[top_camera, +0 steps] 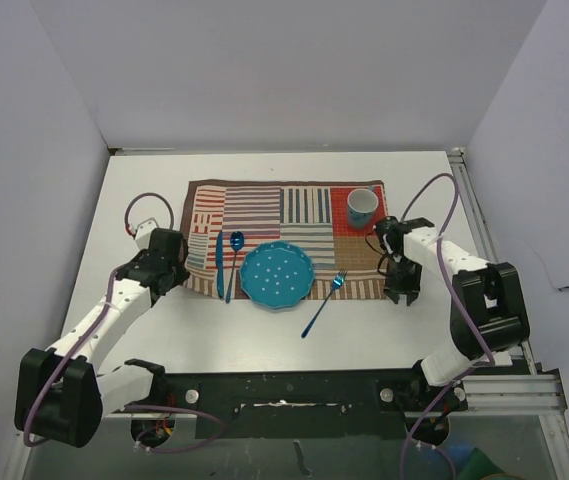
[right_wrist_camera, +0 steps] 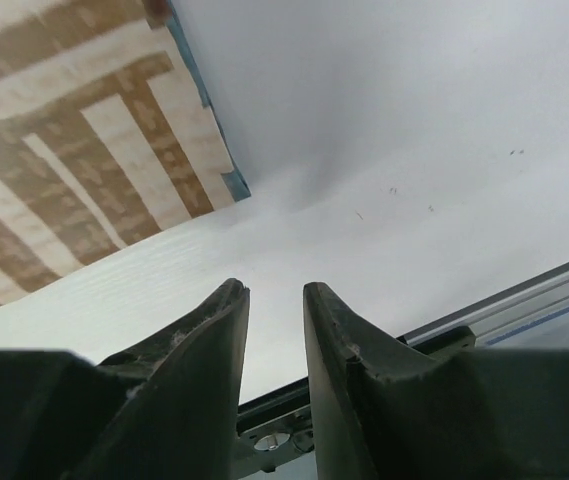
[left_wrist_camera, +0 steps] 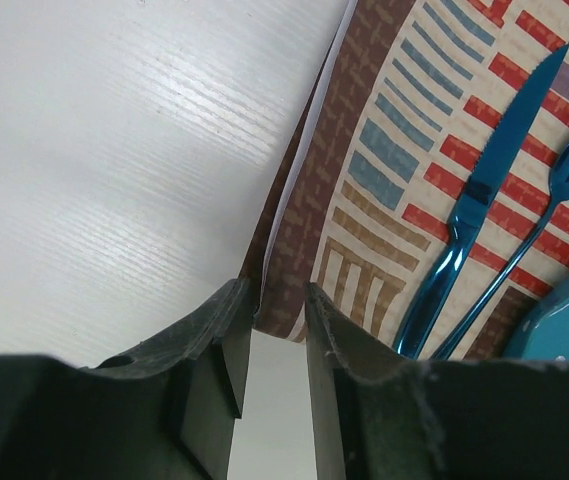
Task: Set the dinner table for one person
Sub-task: Move the napkin to the center of the board.
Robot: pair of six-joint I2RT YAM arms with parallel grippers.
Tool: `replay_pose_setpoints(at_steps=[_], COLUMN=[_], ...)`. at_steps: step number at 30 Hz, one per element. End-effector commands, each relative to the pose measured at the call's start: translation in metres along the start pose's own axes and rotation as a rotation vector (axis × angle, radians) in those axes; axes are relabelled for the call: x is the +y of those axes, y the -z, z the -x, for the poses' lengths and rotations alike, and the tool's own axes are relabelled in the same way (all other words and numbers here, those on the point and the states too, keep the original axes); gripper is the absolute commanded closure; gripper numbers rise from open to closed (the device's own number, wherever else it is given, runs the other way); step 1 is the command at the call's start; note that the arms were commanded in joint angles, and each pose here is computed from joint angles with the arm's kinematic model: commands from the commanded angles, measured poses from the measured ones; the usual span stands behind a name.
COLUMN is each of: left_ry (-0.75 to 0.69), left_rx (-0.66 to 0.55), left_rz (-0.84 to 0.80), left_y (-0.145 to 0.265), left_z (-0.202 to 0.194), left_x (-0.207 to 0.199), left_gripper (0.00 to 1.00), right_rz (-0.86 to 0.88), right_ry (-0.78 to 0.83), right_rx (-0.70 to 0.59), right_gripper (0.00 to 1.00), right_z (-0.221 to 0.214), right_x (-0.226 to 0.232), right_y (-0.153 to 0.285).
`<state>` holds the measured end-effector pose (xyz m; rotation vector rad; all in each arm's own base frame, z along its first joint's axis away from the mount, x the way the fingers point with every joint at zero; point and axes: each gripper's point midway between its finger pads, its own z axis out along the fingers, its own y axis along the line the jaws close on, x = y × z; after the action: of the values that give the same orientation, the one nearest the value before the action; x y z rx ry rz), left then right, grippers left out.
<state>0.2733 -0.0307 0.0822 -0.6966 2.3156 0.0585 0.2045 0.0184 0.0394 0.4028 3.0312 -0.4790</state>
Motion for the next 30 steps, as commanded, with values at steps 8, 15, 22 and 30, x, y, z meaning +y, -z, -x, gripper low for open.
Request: replay_pose_setpoints(at_steps=[8,15,22,30], left_ry=[0.036,0.014,0.037,0.014], left_rx=[-0.105,-0.156,-0.103,-0.052], left_rz=[-0.057,-0.037,-0.141,-0.217], left_y=[0.027,0.029,-0.004,-0.027], left_z=[0.049,0.074,0.056,0.032], left_x=[-0.021,-0.029,-0.061,-0.083], left_gripper=[0.72,0.71,0.71,0.73], right_rz=[0.018,0.276,0.370,0.431], right_ry=[0.001,0.073,0.202,0.358], right_rx=[-0.175,-0.246,-0.253,-0.268], right_gripper=[0.69,0.69,0.69,0.70], right_z=[0.064,0.081,0.059,0.039], right_x=[0.007,0.061,0.109,0.156], right_y=[0.042,0.070,0.082,0.095])
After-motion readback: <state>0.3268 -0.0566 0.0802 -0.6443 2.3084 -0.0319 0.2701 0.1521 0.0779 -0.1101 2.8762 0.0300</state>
